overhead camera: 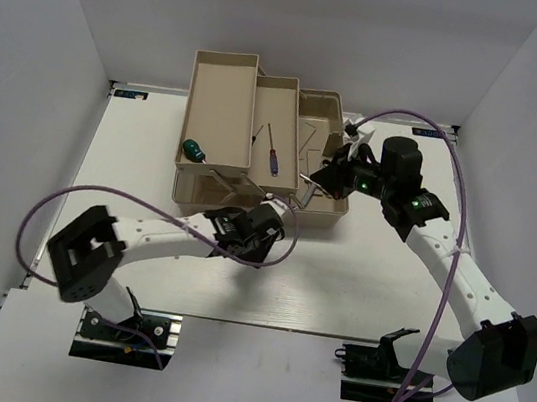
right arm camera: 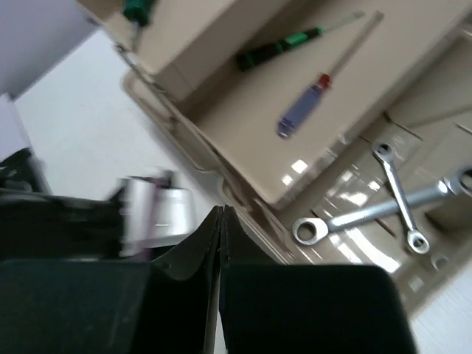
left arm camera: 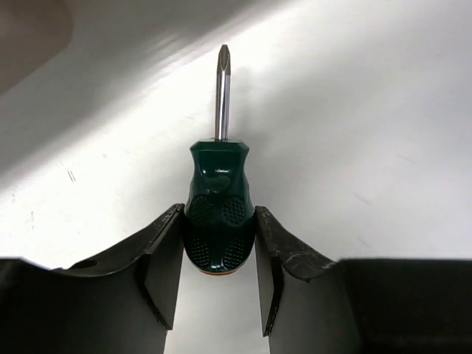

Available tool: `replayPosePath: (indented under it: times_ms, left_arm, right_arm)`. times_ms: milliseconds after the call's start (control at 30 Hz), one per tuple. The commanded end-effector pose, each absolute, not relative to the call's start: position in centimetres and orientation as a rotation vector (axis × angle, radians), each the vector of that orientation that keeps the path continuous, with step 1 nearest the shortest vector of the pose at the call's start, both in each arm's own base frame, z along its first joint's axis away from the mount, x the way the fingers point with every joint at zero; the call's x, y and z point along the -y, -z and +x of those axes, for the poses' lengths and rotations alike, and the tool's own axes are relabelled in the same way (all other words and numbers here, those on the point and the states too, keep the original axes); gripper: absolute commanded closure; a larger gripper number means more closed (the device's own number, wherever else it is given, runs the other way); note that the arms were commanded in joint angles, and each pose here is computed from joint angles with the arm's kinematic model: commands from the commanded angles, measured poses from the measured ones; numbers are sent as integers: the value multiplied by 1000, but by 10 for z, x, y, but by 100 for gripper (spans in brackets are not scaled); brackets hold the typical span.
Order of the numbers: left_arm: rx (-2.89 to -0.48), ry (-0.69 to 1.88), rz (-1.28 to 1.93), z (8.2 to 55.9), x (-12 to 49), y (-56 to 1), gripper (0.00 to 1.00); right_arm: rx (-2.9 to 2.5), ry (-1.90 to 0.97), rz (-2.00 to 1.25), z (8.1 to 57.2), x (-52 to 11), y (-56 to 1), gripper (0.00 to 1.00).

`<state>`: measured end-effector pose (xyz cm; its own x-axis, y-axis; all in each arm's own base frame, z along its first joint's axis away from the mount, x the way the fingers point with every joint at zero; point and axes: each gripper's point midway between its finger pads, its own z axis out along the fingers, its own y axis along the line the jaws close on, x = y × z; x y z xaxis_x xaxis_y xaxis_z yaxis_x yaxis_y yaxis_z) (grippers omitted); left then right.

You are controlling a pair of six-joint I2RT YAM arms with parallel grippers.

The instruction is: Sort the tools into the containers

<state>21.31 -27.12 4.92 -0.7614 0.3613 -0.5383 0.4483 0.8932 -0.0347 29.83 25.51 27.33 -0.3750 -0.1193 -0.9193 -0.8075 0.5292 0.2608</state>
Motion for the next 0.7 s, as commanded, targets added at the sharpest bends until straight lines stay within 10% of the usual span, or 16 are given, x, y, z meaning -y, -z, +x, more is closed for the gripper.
replayPosePath:
  times_ms: [0, 100, 233, 400, 667]
  left_arm:
    - [-2340, 463, 633, 204, 294, -139, 100]
    - [-2211, 519, 584, 217, 302, -212, 100]
    - [-2094, 443, 445, 245, 287, -275, 100]
    - [-1952, 152, 93, 293, 230, -328, 100]
    - [-1934, -50, -93, 362, 187, -335, 100]
  right_arm:
    - [-1933, -692, -684, 313, -220, -251, 100]
    - [-1984, -563, -594, 325, -196, -241, 95]
    - [-2015, -453, -552, 334, -173, -234, 54]
    - [-2023, -460, -615, 329, -166, -222, 56]
    - [-1927, -841, -1044, 268, -210, -207, 89]
